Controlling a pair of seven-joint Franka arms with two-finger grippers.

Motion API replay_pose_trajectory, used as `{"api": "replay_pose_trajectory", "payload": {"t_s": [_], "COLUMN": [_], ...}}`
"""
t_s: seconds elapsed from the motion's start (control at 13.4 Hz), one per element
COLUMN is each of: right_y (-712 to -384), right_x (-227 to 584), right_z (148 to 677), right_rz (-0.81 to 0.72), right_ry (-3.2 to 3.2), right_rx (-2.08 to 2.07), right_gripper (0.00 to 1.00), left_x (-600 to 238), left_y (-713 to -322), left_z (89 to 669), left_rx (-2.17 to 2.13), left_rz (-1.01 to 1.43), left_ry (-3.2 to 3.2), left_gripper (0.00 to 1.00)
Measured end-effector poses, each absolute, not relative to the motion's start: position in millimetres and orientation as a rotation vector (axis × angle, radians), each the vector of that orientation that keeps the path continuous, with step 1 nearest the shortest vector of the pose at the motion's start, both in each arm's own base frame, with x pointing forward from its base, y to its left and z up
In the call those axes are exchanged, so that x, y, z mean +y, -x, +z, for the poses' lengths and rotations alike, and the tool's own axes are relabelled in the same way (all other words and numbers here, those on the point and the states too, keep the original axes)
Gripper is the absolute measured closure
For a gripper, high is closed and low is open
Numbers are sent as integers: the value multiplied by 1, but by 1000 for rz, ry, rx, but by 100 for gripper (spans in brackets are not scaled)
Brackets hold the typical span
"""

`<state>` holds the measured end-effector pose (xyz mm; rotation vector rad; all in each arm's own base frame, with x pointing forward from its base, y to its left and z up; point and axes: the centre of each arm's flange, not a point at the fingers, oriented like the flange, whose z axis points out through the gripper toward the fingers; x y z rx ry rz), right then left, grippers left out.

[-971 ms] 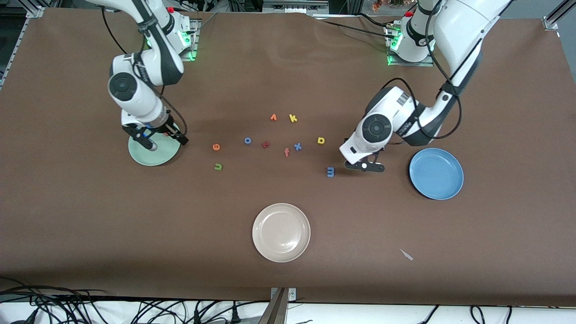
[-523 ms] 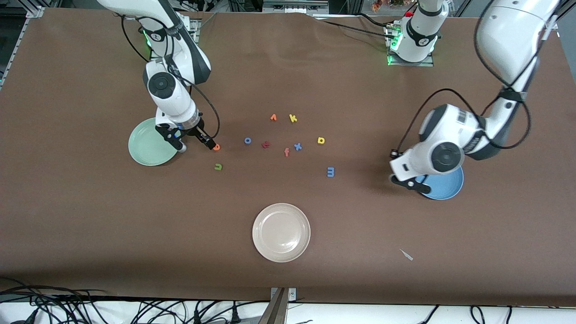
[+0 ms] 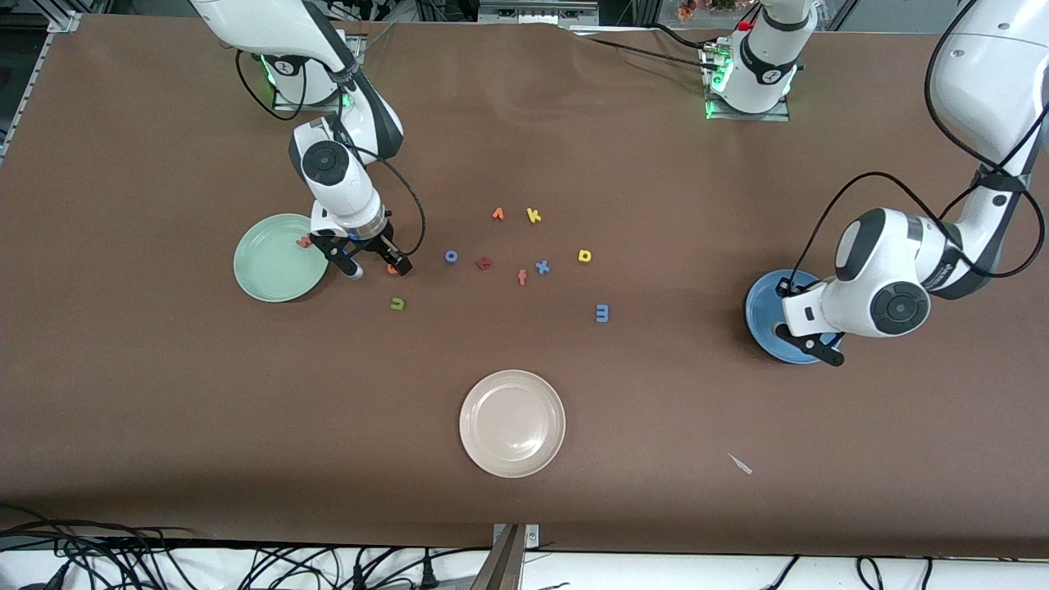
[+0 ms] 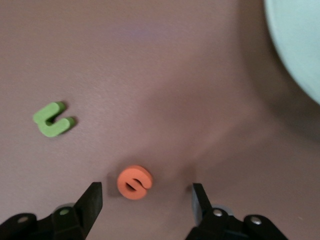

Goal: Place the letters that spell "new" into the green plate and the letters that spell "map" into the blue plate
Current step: 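Release the P on the blue plate while the right gripper grasps the orange e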

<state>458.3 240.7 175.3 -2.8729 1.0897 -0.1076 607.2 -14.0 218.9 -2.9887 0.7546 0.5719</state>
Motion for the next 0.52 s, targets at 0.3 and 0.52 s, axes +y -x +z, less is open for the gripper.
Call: {"api": "replay_pose_trajectory", "payload": {"t_s": [0.3, 0.52], "right_y": [-460, -462], "right_x": [241, 242], "right_z": [172, 175], "right_rz": [-126, -138], "right_ry": [2860, 2851], "right_rx": [1086, 1083], "right_gripper": [36, 67], "left_x": [-38, -82], "left_y": [-614, -612], "left_z": [234, 251], "left_rx": [685, 535], "left_rz": [527, 513], "left_ry": [3053, 3151], "left_gripper": [19, 0]}}
